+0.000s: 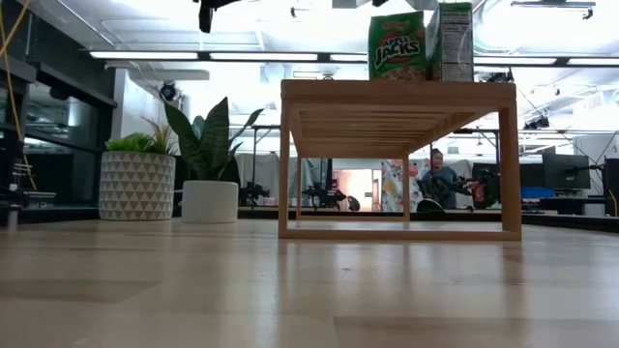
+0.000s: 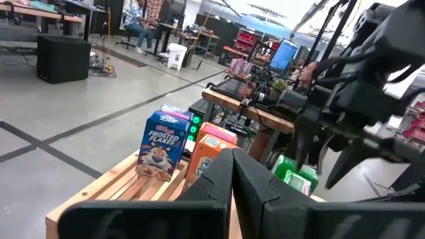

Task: Stack cereal on shelf
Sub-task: Put the green cereal box aligned with the other green cereal box on the shelf

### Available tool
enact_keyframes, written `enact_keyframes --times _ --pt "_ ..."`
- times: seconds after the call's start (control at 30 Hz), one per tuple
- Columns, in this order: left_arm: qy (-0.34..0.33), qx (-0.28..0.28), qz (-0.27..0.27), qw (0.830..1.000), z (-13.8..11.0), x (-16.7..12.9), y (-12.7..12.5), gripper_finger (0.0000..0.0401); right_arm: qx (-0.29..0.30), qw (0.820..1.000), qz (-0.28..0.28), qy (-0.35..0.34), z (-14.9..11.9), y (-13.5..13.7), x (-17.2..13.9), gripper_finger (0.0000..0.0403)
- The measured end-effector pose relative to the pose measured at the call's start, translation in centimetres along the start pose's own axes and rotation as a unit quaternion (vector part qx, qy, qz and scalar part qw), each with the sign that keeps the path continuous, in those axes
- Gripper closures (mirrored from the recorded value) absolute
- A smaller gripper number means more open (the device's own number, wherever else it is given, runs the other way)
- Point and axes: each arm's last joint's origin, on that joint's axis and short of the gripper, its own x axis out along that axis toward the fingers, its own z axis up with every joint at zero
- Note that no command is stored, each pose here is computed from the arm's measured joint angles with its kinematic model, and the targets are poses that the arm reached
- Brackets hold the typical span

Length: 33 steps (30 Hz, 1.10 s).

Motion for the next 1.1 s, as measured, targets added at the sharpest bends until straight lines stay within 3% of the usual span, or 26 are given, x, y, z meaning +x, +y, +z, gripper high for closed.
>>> enact_keyframes --times 0.1,0.2,0.27,0.4,0.53,0.77,0.97,1.1 --pt "0.006 -0.002 0.002 1.0 -0.2 0.4 0.2 0.0401 0.007 1.0 0.009 -0.012 -0.4 0.0 -1.0 0.0253" --pt "0.013 -0.004 0.002 1.0 -0.5 1.0 0.4 0.0401 0.031 0.999 0.036 -0.012 -0.7 0.2 -1.6 0.0348" --pt "0.017 -0.005 0.001 1.0 -0.9 1.7 0.6 0.0401 0.041 0.997 0.061 -0.01 -0.7 0.4 -1.7 0.0387" --pt "0.013 -0.009 -0.019 1.0 -1.4 3.6 0.9 0.0401 0.04 0.995 0.087 0.003 -0.9 1.8 -1.4 0.0391" --pt "0.054 -0.023 -0.057 0.997 -2.6 6.3 0.6 0.0401 0.046 0.995 0.068 0.05 -1.5 3.1 0.2 0.0397" --pt "0.122 0.02 -0.144 0.982 -5.5 11.7 -2.6 0.0401 0.072 0.992 0.042 0.091 -2.4 4.3 1.3 0.0402" --pt "0.132 0.076 -0.082 0.985 -7.8 15.0 -3.8 0.0401 0.081 0.991 0.032 0.104 -2.7 5.1 2.1 0.0402" --pt "0.146 0.095 -0.078 0.982 -9.4 16.3 -3.7 0.0401 0.102 0.99 0.003 0.099 -2.8 5.1 2.2 0.0403"
